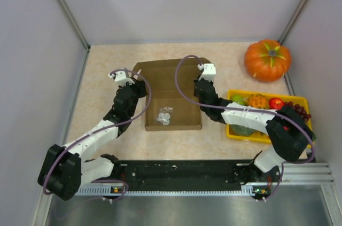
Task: Fold the paper box
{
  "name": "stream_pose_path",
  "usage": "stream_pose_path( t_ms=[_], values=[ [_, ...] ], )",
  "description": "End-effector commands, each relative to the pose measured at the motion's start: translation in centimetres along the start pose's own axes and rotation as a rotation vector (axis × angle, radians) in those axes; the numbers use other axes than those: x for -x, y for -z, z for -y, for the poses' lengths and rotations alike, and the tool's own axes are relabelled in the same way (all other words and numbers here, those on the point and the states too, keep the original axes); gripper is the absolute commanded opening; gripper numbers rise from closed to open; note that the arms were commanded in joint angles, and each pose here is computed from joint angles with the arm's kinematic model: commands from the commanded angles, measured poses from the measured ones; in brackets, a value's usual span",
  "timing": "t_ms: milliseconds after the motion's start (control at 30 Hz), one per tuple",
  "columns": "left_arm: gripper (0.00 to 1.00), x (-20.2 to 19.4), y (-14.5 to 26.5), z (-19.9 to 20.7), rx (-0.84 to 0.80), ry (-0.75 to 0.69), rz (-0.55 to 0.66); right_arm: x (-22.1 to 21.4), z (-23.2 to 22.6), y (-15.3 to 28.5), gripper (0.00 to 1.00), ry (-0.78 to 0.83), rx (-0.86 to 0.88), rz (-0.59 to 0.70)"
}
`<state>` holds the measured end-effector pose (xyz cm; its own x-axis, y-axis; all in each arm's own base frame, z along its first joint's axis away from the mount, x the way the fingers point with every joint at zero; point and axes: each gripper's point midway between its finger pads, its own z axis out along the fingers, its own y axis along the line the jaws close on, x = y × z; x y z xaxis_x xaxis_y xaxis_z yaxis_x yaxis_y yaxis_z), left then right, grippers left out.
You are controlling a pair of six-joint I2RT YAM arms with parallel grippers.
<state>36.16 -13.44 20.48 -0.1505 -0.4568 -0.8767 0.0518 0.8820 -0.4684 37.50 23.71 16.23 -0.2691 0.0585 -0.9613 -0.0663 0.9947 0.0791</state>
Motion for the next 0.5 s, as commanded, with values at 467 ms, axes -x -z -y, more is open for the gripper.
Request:
stream_pose_path(
  t_ms=[467],
  values=[
    [0.03, -6.3, 5.2, -2.8, -0.053, 0.052, -0.049, -1.7, -0.5, 5.3, 0.06, -0.112, 0.012, 0.17]
  ],
)
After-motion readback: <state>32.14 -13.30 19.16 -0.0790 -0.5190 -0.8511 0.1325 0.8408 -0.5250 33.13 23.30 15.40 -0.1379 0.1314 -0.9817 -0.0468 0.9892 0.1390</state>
